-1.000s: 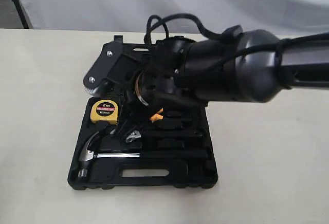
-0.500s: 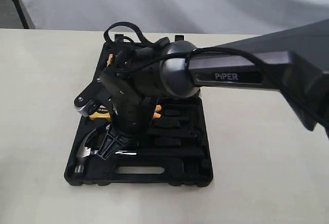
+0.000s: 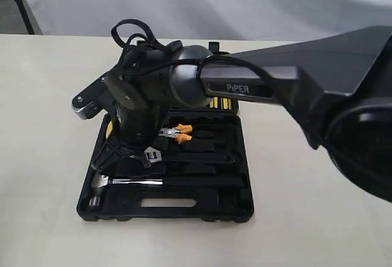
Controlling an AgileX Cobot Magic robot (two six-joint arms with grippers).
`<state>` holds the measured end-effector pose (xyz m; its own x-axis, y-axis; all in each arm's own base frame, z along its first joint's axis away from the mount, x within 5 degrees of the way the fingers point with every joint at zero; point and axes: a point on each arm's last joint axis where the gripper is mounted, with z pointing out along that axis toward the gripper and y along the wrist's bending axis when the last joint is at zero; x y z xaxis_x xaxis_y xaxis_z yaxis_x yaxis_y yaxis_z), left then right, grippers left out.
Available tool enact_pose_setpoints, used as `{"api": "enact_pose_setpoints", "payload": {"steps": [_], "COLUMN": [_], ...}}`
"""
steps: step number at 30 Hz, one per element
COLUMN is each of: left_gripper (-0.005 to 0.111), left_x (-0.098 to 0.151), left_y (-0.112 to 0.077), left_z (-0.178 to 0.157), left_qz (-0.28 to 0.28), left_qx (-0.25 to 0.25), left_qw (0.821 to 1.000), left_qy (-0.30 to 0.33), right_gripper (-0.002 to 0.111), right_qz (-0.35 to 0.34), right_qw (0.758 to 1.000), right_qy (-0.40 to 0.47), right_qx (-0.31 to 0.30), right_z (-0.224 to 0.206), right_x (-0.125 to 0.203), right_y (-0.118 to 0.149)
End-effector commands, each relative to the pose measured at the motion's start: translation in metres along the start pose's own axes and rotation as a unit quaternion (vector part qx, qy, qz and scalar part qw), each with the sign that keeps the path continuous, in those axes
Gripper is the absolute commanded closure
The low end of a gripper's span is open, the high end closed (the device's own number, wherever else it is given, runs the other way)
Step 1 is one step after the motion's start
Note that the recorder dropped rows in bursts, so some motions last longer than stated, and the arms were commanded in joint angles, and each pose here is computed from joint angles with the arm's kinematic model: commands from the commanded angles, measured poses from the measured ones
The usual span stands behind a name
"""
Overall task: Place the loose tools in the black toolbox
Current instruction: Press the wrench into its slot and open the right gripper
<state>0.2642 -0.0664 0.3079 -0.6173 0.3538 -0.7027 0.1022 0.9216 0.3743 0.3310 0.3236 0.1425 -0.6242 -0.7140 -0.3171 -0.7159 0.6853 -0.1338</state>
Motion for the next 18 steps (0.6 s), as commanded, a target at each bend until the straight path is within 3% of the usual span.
{"api": "enact_pose_setpoints", "payload": {"steps": [1,4,10,18], "left_gripper": [0.105,0.105,0.105,0.105], "left_x": [0.002,0.002,0.002,0.002], "left_y": [0.000,0.000,0.000,0.000], "left_z": [-0.001,-0.001,-0.001,-0.001], "left_qz": [-0.011,-0.011,-0.011,-0.011], "left_qx": [0.007,0.007,0.007,0.007], "left_qw": [1.000,1.000,1.000,1.000], "left_qy": [-0.003,-0.003,-0.003,-0.003], "right_gripper": [0.108,0.108,0.108,0.109], "right_qz": [0.006,0.004,0.027,0.163], "right_qw": [1.000,0.999,0.999,0.983], "right_qy": [0.000,-0.034,0.013,0.028], "right_qx": [0.005,0.018,0.029,-0.079], "right_z": [-0.012,-0.057,-0.071,-0.110], "right_x": [0.001,-0.005,0.005,0.043], "right_y": [-0.006,-0.014,-0.032,-0.087]}}
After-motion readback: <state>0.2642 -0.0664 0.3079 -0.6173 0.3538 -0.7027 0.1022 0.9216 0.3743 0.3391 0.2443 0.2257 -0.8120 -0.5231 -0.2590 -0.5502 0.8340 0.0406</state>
